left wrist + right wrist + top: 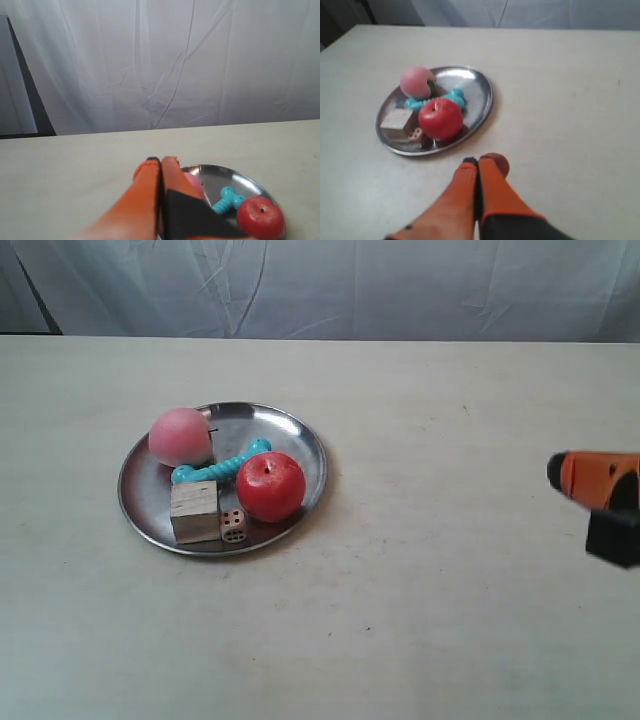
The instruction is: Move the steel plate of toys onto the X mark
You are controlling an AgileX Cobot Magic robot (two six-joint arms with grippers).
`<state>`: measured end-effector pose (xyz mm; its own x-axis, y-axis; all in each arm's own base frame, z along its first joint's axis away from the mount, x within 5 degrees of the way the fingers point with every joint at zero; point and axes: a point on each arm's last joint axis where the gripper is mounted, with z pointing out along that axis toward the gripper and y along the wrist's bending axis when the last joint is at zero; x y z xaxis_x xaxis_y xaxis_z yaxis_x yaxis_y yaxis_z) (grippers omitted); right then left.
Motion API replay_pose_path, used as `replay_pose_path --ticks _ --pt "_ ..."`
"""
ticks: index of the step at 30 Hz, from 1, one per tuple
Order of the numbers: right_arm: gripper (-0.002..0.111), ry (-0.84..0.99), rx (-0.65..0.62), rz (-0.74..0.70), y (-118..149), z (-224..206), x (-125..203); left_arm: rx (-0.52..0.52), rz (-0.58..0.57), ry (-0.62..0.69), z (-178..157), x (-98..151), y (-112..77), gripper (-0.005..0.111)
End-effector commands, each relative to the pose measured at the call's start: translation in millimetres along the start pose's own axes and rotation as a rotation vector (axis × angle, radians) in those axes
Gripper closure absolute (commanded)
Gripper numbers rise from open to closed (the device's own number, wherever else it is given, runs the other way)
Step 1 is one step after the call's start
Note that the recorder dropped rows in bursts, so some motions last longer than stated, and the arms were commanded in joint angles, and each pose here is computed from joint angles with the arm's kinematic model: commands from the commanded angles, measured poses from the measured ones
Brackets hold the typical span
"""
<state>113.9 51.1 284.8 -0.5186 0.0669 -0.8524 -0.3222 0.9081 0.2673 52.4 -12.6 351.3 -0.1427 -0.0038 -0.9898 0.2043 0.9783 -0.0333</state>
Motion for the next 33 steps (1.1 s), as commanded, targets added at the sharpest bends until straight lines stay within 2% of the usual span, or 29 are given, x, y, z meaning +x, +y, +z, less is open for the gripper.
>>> replay_pose_path --ticks 1,6,8,10,16,19,23,26,30,33 --pt "0.108 0.104 -0.019 0.011 -0.4 -3.6 21.2 -0.002 0.009 0.003 -7.8 3.8 0.0 0.106" --pt "0.108 0.146 -0.024 -0.009 0.2 -7.8 26.9 -0.002 0.009 0.003 -7.8 3.8 0.0 0.106" --pt "0.108 0.081 0.066 -0.167 -8.5 -16.1 23.6 -0.002 0.009 0.003 -7.8 3.8 0.0 0.106" --pt "0.108 0.026 0.150 -0.219 -15.8 -25.9 22.2 -0.002 0.009 0.003 -7.8 3.8 0.0 0.106" --pt "0.108 -0.190 0.310 -0.188 -19.4 -64.0 24.7 -0.002 0.009 0.003 -7.8 3.8 0.0 0.106" --pt "0.108 -0.289 0.386 -0.244 -17.9 -82.2 28.8 -0.002 0.009 0.003 -7.8 3.8 0.0 0.106" --pt "0.108 -0.385 0.421 -0.258 -13.3 -97.2 36.5 -0.002 0.009 0.003 -7.8 3.8 0.0 0.106" --pt "0.108 -0.385 0.442 -0.250 -17.5 -91.0 46.9 -0.002 0.009 0.003 -7.8 3.8 0.0 0.106" --pt "0.108 -0.374 0.458 -0.226 -33.2 -63.0 67.5 -0.002 0.009 0.003 -7.8 3.8 0.0 0.106" --pt "0.108 -0.435 0.438 -0.181 -46.3 -37.9 88.9 -0.002 0.009 0.003 -7.8 3.8 0.0 0.106"
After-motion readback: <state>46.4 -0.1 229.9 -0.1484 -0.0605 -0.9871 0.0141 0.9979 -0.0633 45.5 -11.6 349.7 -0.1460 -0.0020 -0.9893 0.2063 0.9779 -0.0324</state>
